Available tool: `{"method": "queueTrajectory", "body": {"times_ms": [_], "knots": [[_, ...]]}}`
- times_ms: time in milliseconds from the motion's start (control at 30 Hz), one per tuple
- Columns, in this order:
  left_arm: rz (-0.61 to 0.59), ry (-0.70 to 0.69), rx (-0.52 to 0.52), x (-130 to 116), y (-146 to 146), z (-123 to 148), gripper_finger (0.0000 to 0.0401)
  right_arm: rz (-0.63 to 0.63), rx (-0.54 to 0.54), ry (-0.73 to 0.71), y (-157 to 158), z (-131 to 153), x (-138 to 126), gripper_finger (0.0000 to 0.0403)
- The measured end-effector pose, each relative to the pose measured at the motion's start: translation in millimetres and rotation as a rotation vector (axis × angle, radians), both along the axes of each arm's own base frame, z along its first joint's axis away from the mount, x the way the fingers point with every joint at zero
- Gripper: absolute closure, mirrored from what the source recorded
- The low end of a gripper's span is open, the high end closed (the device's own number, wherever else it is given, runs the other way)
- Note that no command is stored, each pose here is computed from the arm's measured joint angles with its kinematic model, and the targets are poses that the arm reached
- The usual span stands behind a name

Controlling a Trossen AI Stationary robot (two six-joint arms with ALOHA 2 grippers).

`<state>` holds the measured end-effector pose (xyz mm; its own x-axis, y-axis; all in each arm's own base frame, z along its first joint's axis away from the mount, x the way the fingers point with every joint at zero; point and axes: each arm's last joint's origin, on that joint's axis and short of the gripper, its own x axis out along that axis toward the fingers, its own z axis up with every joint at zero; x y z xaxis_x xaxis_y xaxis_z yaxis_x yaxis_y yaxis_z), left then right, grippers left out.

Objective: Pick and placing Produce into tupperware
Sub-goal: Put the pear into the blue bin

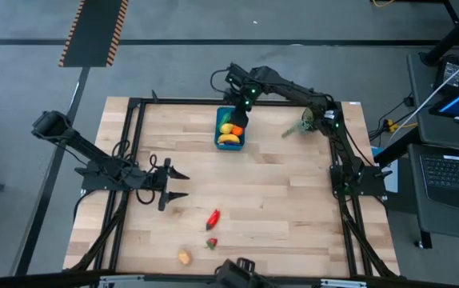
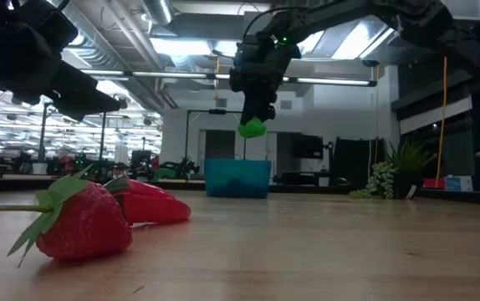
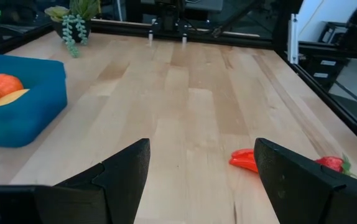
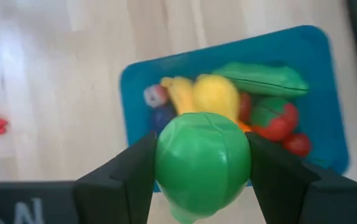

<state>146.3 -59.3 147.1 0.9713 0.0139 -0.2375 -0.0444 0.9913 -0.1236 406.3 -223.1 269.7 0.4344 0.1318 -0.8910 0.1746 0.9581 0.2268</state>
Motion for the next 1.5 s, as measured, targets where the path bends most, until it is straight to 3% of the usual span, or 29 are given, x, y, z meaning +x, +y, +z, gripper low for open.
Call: {"method": "queueTrajectory", "body": {"times_ms": [133, 400, 933, 1500], "knots": [[0.03, 0.0, 0.001, 1, 4, 0, 0.0121, -0.017, -0.006, -0.02, -11, 1, -5, 0.0186], [0.068, 0.0, 0.001, 3, 10, 0, 0.0121, -0.021, 0.083, -0.075, -30, -8, -12, 0.0186], [0.089, 0.001, 0.001, 4, 13, 0, 0.0121, 0.001, 0.076, -0.146, -39, -13, -7, 0.0186], [0.088, 0.001, 0.001, 4, 13, 0, 0.0121, 0.112, 0.149, -0.036, -8, -76, 30, 0.0186]]}}
